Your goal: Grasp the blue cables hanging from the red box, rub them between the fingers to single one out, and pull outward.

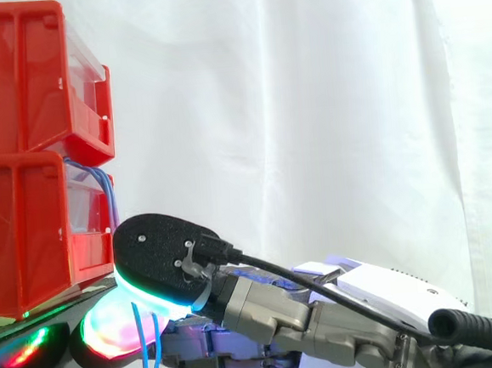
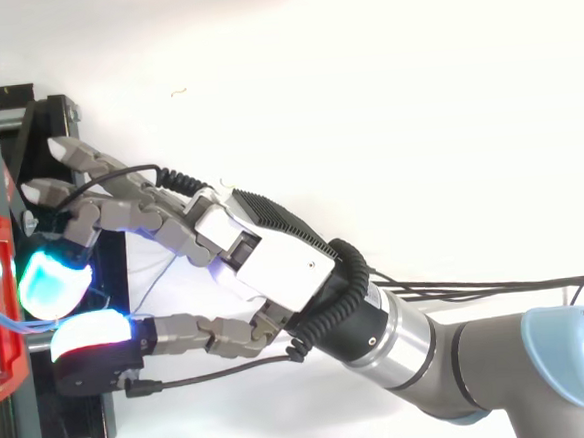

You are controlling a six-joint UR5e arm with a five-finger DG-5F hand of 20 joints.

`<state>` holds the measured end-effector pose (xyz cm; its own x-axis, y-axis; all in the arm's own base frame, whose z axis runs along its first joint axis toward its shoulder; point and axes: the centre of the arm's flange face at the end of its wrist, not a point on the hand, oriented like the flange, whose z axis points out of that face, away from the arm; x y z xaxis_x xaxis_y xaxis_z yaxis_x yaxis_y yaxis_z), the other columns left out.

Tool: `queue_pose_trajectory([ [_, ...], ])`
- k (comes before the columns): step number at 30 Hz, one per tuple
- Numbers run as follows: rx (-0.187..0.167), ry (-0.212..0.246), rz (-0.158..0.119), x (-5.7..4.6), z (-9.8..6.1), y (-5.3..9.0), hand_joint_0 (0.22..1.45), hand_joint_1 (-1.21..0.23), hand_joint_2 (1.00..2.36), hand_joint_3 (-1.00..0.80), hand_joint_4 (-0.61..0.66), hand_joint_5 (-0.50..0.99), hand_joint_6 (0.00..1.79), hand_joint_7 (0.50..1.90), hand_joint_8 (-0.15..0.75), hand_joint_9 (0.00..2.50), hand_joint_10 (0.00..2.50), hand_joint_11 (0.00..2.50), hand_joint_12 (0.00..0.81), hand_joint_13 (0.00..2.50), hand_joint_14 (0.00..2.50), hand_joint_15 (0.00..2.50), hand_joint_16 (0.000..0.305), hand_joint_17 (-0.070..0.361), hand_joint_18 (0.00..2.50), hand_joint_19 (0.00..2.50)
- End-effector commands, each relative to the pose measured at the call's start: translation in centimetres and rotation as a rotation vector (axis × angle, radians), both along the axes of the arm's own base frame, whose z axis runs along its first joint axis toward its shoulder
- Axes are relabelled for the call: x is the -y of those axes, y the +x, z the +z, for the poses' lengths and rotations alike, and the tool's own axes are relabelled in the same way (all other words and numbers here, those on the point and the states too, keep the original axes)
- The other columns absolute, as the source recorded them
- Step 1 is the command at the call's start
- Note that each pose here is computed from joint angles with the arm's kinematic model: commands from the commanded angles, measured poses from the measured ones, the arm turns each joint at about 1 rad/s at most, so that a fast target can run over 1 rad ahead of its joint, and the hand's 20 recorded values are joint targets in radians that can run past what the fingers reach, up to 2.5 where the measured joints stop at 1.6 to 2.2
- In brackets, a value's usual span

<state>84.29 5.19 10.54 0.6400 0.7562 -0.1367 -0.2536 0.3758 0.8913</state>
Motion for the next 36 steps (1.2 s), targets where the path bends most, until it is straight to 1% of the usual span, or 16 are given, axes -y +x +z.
queue_pose_trajectory([
  [1, 0.009, -0.002, 0.011, 0.1, 0.1, 0.0, 0.59, -0.58, 1.02, -0.34, 0.32, -0.16, 0.5, 1.22, 0.365, 0.32, 0.0, 0.0, 0.351, 0.12, 0.0, 0.0, 0.038, 0.085, 0.0, 0.0],
  [4, 0.014, -0.013, 0.024, 0.1, 0.3, 0.2, 0.59, -0.58, 1.02, -0.33, 0.32, -0.16, 0.5, 1.24, 0.361, 0.32, 0.0, 0.0, 0.34, 0.12, 0.0, 0.0, 0.036, 0.082, 0.0, 0.0],
  [6, 0.015, -0.016, 0.027, 0.2, 0.3, 0.2, 0.6, -0.57, 1.02, -0.33, 0.31, -0.15, 0.5, 1.3, 0.362, 0.33, 0.0, 0.0, 0.346, 0.13, 0.0, 0.0, 0.038, 0.084, 0.0, 0.0],
  [7, 0.015, -0.02, 0.032, 0.2, 0.3, 0.2, 0.6, -0.56, 1.02, -0.32, 0.31, -0.15, 0.52, 1.29, 0.361, 0.33, 0.0, 0.0, 0.34, 0.13, 0.0, 0.0, 0.036, 0.081, 0.0, 0.0],
  [8, 0.015, -0.024, 0.035, 0.2, 0.3, 0.2, 0.61, -0.56, 1.03, -0.29, 0.29, -0.16, 0.56, 1.27, 0.36, 0.34, 0.0, 0.0, 0.341, 0.13, 0.0, 0.0, 0.037, 0.082, 0.0, 0.0],
  [10, 0.016, -0.025, 0.036, 0.2, 0.3, 0.2, 0.62, -0.57, 1.03, -0.27, 0.28, -0.18, 0.64, 1.15, 0.36, 0.35, 0.0, 0.0, 0.34, 0.15, 0.0, 0.0, 0.036, 0.081, 0.0, 0.0],
  [13, 0.017, -0.023, 0.036, 0.3, 0.3, 0.2, 0.62, -0.57, 1.03, -0.21, 0.26, -0.21, 0.73, 1.05, 0.362, 0.35, 0.0, 0.0, 0.34, 0.16, 0.0, 0.0, 0.035, 0.08, 0.0, 0.0],
  [15, 0.021, -0.019, 0.04, 0.2, 0.3, 0.2, 0.62, -0.57, 1.04, -0.17, 0.26, -0.22, 0.76, 1.04, 0.361, 0.35, 0.0, 0.0, 0.335, 0.16, 0.0, 0.0, 0.035, 0.078, 0.0, 0.0],
  [16, 0.021, -0.018, 0.04, 0.2, 0.3, 0.2, 0.62, -0.57, 1.04, -0.16, 0.27, -0.23, 0.79, 1.0, 0.361, 0.35, 0.0, 0.0, 0.341, 0.17, 0.0, 0.0, 0.035, 0.08, 0.0, 0.0],
  [21, 0.032, -0.002, 0.051, 0.2, 0.3, 0.2, 0.62, -0.58, 1.04, -0.13, 0.28, -0.24, 0.82, 0.97, 0.363, 0.35, 0.0, 0.0, 0.344, 0.17, 0.0, 0.0, 0.038, 0.085, 0.0, 0.0],
  [29, 0.054, 0.025, 0.073, 0.4, 0.3, 0.2, 0.63, -0.61, 1.04, -0.12, 0.25, -0.24, 0.84, 0.98, 0.366, 0.36, 0.0, 0.0, 0.343, 0.17, 0.0, 0.0, 0.037, 0.084, 0.0, 0.0],
  [30, 0.056, 0.028, 0.073, 0.4, 0.4, 0.2, 0.63, -0.61, 1.04, -0.12, 0.25, -0.24, 0.84, 0.98, 0.366, 0.36, 0.0, 0.0, 0.343, 0.17, 0.0, 0.0, 0.038, 0.084, 0.0, 0.0],
  [33, 0.08, 0.047, 0.079, 0.4, 2.0, 0.3, 0.63, -0.63, 1.04, -0.11, 0.25, -0.24, 0.84, 0.97, 0.368, 0.36, 0.0, 0.0, 0.353, 0.18, 0.0, 0.0, 0.039, 0.087, 0.0, 0.0],
  [34, 0.08, 0.047, 0.079, 0.4, 2.0, 0.3, 0.63, -0.63, 1.04, -0.11, 0.25, -0.24, 0.84, 0.98, 0.366, 0.36, 0.0, 0.0, 0.348, 0.17, 0.0, 0.0, 0.039, 0.087, 0.0, 0.0],
  [35, 0.088, 0.057, 0.082, 0.4, 2.6, 0.3, 0.63, -0.64, 1.04, -0.11, 0.24, -0.24, 0.84, 0.97, 0.366, 0.36, 0.0, 0.0, 0.349, 0.17, 0.0, 0.0, 0.038, 0.086, 0.0, 0.0],
  [36, 0.086, 0.059, 0.083, 0.5, 2.7, 0.3, 0.63, -0.64, 1.04, -0.11, 0.24, -0.24, 0.84, 0.96, 0.367, 0.36, 0.0, 0.0, 0.356, 0.18, 0.0, 0.0, 0.038, 0.087, 0.0, 0.0],
])
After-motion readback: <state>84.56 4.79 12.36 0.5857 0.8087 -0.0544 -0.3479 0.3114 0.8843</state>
